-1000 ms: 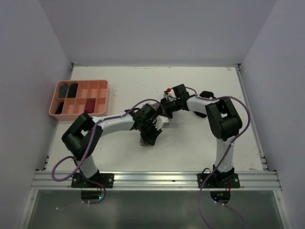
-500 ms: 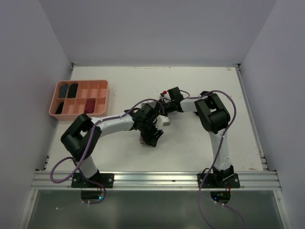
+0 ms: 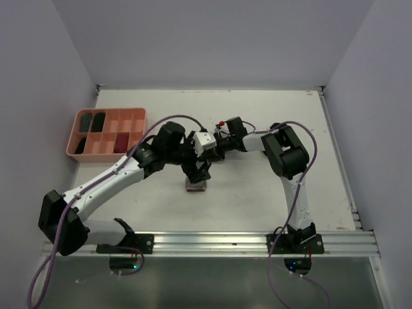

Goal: Roll the underwear
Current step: Fold the underwear

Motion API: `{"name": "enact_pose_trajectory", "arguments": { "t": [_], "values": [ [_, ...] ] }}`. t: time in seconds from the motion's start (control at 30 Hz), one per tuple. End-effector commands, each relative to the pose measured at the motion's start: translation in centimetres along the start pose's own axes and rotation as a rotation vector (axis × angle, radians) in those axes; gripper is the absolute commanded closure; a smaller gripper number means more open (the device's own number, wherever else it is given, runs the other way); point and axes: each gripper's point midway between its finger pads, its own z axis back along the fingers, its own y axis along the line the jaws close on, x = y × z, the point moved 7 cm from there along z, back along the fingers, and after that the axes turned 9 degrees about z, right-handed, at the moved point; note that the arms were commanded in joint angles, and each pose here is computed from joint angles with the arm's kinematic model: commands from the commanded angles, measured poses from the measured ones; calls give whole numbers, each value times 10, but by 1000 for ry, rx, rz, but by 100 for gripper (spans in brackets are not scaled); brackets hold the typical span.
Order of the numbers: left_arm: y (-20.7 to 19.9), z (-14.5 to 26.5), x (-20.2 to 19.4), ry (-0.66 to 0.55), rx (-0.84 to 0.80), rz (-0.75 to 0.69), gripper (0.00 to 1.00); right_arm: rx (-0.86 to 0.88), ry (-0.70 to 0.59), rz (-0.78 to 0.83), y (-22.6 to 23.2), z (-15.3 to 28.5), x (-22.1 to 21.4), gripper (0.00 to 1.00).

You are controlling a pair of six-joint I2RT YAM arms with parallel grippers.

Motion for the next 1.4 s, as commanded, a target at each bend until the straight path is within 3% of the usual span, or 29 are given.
{"name": "enact_pose_trajectory", "arguments": {
  "t": [0.0,0.03,0.13,0.2,0.23,0.3,0.33,0.43,0.67,0.9,1.0,1.1,1.17,1.2,1.37],
  "values": [
    [39,6,-16,-44,-35,166,11,19,-66,-37,0,2,5,83],
    [49,5,-22,-55,-57,218,28,18,-74,-33,1,4,6,83],
    [67,-1,-41,-55,-232,389,54,12,-90,-40,-1,6,7,83],
    [65,-12,-50,-39,-367,505,62,29,-111,-48,0,7,11,83],
    [68,-18,-46,-92,-396,477,65,31,-117,-51,-2,6,12,83],
    [65,-28,-61,-89,-437,577,66,39,-123,-52,-2,7,14,83],
    [69,-33,-59,-127,-441,557,67,39,-129,-47,-1,8,15,83],
    [74,-50,-83,-75,-438,674,69,33,-138,-44,-1,9,15,83],
    [105,-90,-155,136,-205,921,74,54,-184,-4,12,15,26,81],
    [109,-99,-166,183,-186,932,76,104,-273,185,79,49,58,68],
    [109,-95,-163,169,-173,903,76,97,-298,224,97,55,56,60],
    [108,-93,-161,159,-166,887,75,81,-267,236,103,51,46,59],
    [107,-92,-159,151,-170,883,75,72,-254,215,101,47,40,62],
    [108,-91,-157,145,-169,880,75,55,-240,180,94,43,34,69],
    [105,-87,-151,108,-192,857,75,28,-189,24,63,27,15,88]
  ]
}}
